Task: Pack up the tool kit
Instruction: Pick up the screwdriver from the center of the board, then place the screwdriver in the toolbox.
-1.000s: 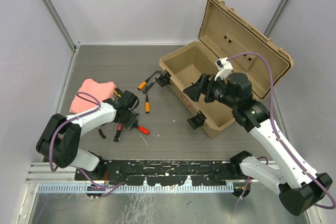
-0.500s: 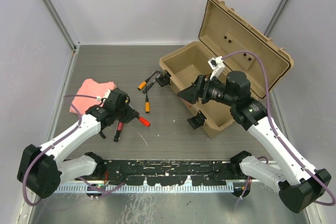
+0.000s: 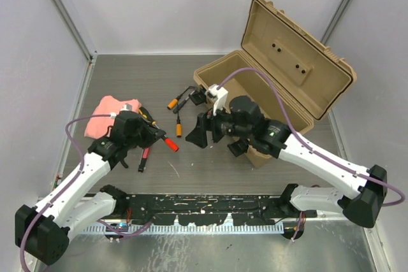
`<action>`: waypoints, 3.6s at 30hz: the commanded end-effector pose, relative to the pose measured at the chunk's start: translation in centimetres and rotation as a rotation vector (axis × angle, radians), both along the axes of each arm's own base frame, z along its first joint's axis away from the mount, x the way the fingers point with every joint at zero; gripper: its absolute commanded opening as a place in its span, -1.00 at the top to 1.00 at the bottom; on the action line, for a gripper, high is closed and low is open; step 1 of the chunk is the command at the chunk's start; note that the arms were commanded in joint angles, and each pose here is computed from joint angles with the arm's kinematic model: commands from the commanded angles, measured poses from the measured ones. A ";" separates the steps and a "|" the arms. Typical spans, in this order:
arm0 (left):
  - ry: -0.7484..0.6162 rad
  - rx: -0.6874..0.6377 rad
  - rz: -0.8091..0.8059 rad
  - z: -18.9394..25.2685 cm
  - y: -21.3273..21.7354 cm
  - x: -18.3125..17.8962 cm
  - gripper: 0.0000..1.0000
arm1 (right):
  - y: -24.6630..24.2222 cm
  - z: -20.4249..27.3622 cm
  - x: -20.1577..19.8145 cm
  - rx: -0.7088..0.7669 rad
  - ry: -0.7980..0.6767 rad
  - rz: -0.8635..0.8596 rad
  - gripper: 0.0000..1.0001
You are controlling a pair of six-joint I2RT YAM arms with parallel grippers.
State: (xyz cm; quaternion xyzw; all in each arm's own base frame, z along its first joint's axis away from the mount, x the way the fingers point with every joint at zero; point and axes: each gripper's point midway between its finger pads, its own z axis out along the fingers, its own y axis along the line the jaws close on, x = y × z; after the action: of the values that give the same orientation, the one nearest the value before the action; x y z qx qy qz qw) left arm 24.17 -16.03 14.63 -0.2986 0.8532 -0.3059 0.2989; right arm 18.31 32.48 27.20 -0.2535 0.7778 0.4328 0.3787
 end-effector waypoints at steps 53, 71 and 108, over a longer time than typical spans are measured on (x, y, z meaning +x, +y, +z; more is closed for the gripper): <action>-0.219 -0.206 -0.203 7.8 -1.8 -3.5 1.00 | 9.7 -4.1 -0.6 0.055 0.125 -0.008 0.10; -0.256 -0.045 -0.327 8.8 -1.5 -3.7 -0.43 | 9.0 -3.3 0.5 0.014 0.071 -0.056 0.99; 0.083 0.358 -0.260 -0.1 5.5 -7.1 -0.96 | -20.5 -11.0 16.3 -0.920 -0.089 -0.514 0.99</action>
State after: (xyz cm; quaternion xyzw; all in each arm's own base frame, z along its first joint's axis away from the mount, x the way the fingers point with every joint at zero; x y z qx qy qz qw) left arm 17.42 -10.21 16.09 -0.1477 0.9204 -0.1849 0.3112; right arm 33.33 13.17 16.85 -0.2001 0.9144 -0.0312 0.3505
